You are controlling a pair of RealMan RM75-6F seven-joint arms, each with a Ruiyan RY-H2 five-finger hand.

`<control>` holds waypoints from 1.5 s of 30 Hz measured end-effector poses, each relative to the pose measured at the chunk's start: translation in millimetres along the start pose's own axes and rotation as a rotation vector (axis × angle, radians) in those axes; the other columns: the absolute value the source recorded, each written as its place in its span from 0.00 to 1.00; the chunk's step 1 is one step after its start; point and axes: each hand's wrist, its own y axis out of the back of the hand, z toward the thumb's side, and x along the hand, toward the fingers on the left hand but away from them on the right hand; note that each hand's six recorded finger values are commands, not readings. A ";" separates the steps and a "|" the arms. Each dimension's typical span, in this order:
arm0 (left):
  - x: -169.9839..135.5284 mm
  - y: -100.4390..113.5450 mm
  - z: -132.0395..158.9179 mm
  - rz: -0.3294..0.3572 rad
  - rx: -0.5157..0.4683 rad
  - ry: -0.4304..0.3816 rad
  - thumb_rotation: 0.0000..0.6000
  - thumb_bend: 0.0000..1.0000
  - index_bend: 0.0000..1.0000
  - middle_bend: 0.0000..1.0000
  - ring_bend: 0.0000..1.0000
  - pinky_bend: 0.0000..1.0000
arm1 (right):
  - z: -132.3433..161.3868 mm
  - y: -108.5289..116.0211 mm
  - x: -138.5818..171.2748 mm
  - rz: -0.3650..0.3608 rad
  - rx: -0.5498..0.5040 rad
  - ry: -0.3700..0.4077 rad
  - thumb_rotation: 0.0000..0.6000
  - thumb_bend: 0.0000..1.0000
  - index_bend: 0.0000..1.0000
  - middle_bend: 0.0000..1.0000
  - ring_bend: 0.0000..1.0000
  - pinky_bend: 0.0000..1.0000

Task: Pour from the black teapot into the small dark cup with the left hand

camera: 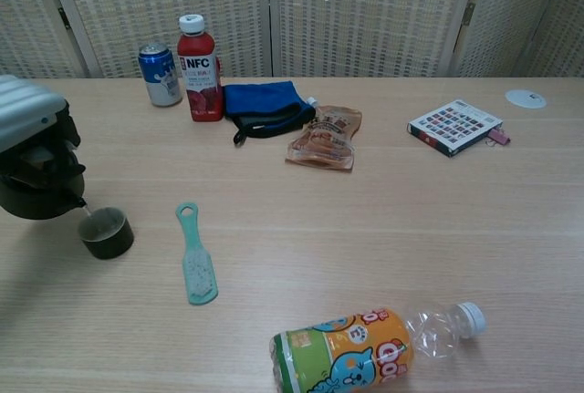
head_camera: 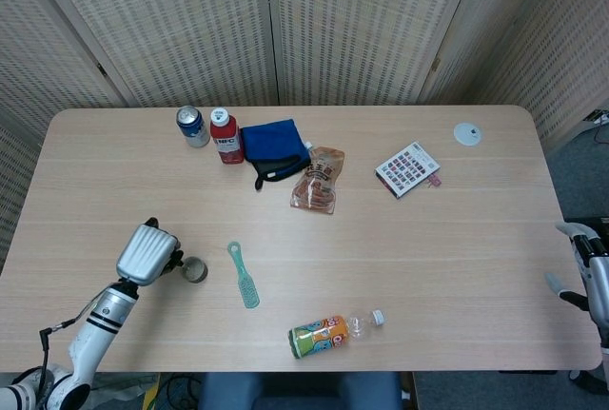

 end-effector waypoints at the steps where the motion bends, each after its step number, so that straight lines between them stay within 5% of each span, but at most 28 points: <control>1: -0.2 -0.1 0.6 0.000 0.003 -0.002 1.00 0.40 1.00 1.00 1.00 0.44 | -0.2 -0.1 0.1 0.000 0.000 -0.001 1.00 0.16 0.26 0.26 0.16 0.16; 45: -4.3 10.3 9.3 0.081 0.160 0.011 1.00 0.40 1.00 1.00 1.00 0.44 | -3.9 3.5 4.4 -0.019 -0.010 -0.001 1.00 0.16 0.26 0.26 0.16 0.16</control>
